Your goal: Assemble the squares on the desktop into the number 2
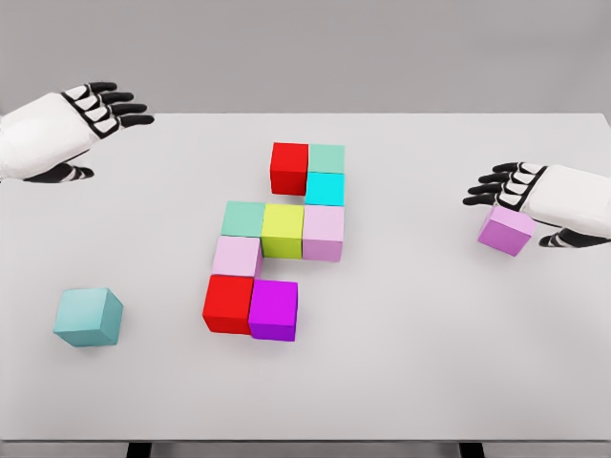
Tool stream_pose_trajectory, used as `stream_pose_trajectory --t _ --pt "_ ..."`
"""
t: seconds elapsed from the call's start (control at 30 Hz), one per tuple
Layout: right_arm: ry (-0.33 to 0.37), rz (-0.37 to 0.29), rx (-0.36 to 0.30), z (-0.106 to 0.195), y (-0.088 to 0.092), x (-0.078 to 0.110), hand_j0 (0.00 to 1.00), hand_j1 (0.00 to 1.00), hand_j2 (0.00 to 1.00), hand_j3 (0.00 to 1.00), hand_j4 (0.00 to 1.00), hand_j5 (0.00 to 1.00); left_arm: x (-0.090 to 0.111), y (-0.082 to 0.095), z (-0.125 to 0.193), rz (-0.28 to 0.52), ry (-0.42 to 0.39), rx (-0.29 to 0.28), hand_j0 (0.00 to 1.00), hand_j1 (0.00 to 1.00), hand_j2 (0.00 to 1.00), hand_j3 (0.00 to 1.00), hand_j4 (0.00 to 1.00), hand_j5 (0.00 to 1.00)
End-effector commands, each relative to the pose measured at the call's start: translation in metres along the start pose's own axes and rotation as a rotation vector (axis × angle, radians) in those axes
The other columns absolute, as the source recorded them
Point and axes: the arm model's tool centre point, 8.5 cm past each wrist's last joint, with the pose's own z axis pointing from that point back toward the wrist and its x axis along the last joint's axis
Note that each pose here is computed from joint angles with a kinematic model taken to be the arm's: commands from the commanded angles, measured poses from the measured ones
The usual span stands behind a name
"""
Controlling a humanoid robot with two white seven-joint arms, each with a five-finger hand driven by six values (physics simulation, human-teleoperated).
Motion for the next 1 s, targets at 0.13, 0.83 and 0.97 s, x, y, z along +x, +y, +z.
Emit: stream_pose_trajectory --t 0.13,0.83,0.97 --pt "-0.020 -0.035 -0.054 -0.009 -0.002 0.003 1.00 1.00 1.00 1.00 1.00 1.00 0.010 -0.003 0.004 -0.085 -0.035 -0.079 1.00 1.00 1.00 1.00 1.00 1.00" --pt "0.146 -0.062 0.325 -0.051 0.027 -0.074 1.00 1.00 1.00 1.00 1.00 1.00 0.018 -0.032 0.080 -0.122 -0.057 -0.463 1.00 1.00 1.00 1.00 1.00 1.00" --pt "0.175 -0.056 0.347 -0.053 0.033 -0.082 1.00 1.00 1.00 1.00 1.00 1.00 0.026 -0.038 0.090 -0.117 -0.082 -0.518 1.00 1.00 1.00 1.00 1.00 1.00"
